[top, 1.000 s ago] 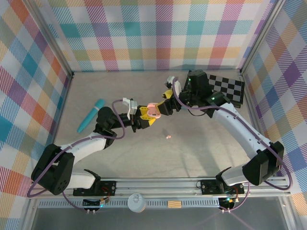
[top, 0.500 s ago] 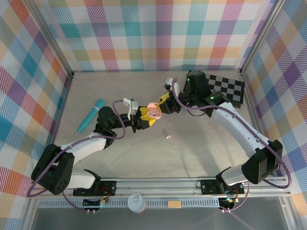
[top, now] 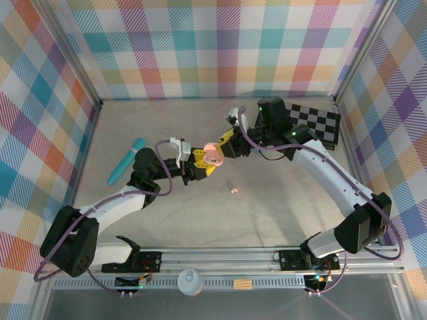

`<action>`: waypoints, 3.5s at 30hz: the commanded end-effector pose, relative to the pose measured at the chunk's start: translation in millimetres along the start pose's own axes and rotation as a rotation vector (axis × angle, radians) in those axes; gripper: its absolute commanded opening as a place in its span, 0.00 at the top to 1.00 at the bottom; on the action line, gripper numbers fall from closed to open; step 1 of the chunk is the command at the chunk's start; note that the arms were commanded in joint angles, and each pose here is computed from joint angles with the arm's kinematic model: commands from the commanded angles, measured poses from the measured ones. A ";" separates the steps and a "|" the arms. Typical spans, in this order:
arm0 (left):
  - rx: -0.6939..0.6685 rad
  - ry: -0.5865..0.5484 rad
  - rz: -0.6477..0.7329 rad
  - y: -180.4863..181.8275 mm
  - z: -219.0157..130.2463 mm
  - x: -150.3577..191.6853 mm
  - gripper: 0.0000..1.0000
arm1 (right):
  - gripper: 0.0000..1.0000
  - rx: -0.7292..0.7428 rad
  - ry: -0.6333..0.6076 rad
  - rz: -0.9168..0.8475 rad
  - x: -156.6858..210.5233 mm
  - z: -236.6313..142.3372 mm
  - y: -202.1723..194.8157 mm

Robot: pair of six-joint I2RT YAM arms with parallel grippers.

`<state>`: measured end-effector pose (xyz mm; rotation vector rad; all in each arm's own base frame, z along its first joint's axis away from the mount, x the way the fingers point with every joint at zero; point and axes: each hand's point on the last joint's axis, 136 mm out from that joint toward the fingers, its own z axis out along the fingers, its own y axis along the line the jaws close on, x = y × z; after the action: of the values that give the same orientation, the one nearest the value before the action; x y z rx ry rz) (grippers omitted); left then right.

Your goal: Insert the wireless bluetooth earbuds into the charging case

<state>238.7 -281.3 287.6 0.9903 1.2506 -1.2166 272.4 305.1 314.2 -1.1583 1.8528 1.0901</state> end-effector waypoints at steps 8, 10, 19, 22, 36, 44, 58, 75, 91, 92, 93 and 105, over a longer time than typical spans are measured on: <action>0.031 -0.033 0.061 -8.6 -1.3 -15.0 0.66 | 0.31 -0.008 -0.064 -0.055 -15.8 -15.1 13.2; 0.029 -0.036 0.054 -7.5 -0.9 -16.0 0.66 | 0.27 -0.006 -0.067 -0.061 -15.0 -16.2 14.7; 0.046 -0.050 0.025 -5.5 1.6 -19.4 0.66 | 0.29 -0.029 -0.047 -0.140 -2.9 -11.6 24.4; 0.046 -0.054 0.023 -4.8 1.4 -19.5 0.66 | 0.31 -0.001 -0.039 -0.170 -0.9 -8.0 19.9; 0.053 -0.056 0.016 -6.4 0.8 -20.9 0.66 | 0.86 -0.030 -0.044 -0.166 -2.5 -0.2 17.9; 0.037 -0.059 0.011 -4.0 0.7 -21.3 0.61 | 1.00 -0.041 -0.048 -0.190 -2.2 -2.4 23.4; -0.015 -0.058 -0.017 6.4 1.4 -19.1 0.24 | 1.00 0.165 -0.125 -0.299 -17.3 -17.4 13.3; -0.003 -0.083 -0.027 8.1 4.0 -25.4 0.29 | 1.00 0.168 -0.097 -0.336 -13.0 -7.0 10.7; -0.010 -0.089 -0.006 7.8 3.1 -28.1 0.28 | 1.00 0.142 -0.067 -0.324 -5.5 -3.3 11.5; -0.013 -0.088 -0.006 8.4 3.1 -27.4 0.28 | 1.00 0.143 -0.064 -0.323 -4.8 -2.8 11.0; -0.012 -0.087 -0.004 7.9 2.9 -27.1 0.28 | 1.00 0.143 -0.062 -0.321 -4.1 -2.6 10.8; -0.007 -0.077 -0.005 7.1 2.8 -23.6 0.44 | 1.00 0.136 -0.078 -0.319 -8.8 -3.4 13.6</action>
<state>249.3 -282.8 295.2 0.9124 1.2669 -1.2681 268.3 302.7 317.3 -1.2381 1.6425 0.7745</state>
